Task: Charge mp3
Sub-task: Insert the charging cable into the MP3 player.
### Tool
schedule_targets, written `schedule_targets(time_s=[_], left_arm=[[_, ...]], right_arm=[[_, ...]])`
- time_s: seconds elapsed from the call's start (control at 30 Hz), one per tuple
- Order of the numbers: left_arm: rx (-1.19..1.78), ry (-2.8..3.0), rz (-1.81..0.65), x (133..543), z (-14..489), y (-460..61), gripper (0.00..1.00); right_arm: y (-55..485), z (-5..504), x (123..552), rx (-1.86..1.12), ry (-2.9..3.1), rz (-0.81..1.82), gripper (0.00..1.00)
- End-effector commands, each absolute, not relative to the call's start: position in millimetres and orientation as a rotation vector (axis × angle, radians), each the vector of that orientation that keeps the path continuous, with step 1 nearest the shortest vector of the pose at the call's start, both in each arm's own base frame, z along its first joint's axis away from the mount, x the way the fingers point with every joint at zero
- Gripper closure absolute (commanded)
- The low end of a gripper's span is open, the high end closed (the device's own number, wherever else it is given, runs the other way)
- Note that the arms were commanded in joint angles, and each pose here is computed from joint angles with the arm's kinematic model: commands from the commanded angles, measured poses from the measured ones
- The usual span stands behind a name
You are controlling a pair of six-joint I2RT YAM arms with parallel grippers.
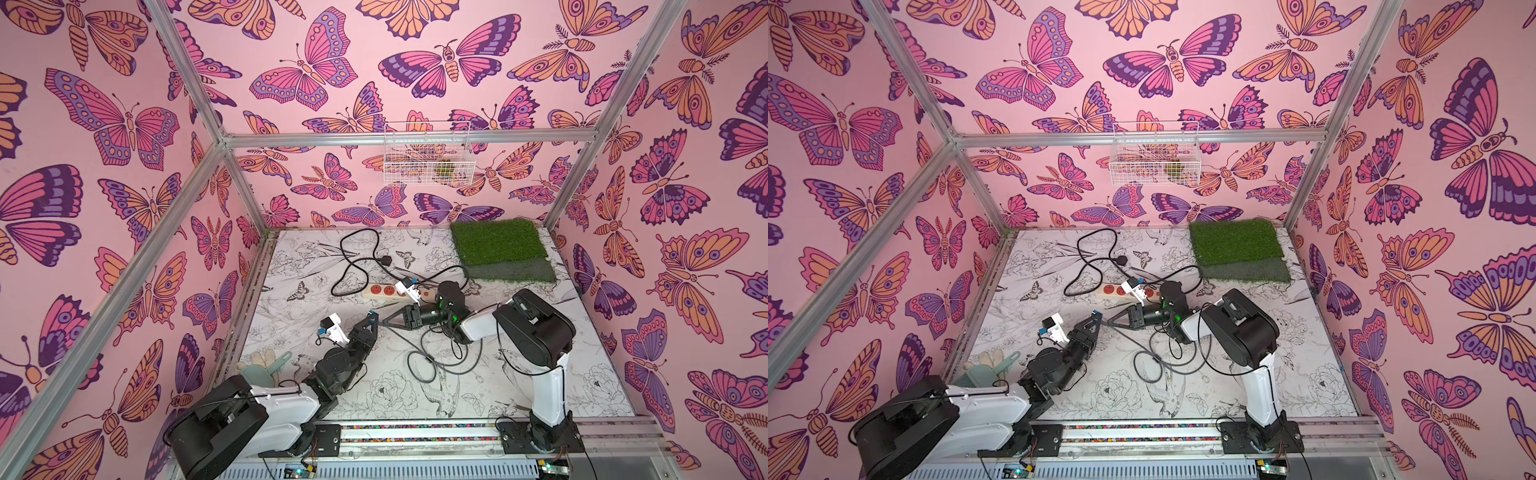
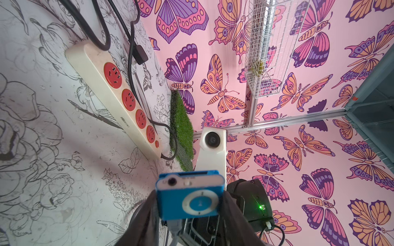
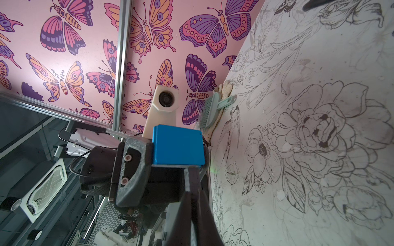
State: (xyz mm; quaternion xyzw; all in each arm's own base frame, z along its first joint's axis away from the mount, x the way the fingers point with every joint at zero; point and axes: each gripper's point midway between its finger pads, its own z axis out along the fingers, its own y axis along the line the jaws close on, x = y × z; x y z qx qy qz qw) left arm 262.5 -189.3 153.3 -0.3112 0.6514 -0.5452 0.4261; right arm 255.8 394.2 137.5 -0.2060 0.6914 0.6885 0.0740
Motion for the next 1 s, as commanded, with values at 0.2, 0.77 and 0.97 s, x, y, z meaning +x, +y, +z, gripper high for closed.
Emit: schedule_targets(time_s=[0.2,0.77,0.97], left_arm=[[-0.624,1.747,-1.502,236,151,-225,1.0],[-0.672,1.841,-1.396,235,131,-216,1.0],[-0.725,1.99,-1.181,235,118,-202,1.0]], right_arm=[[406,163,281,-0.587,1.993,1.989,1.0],[373,178,287,-0.584,2.032,1.845,0.55],[343,171,293,-0.553,2.156,1.588,0.48]])
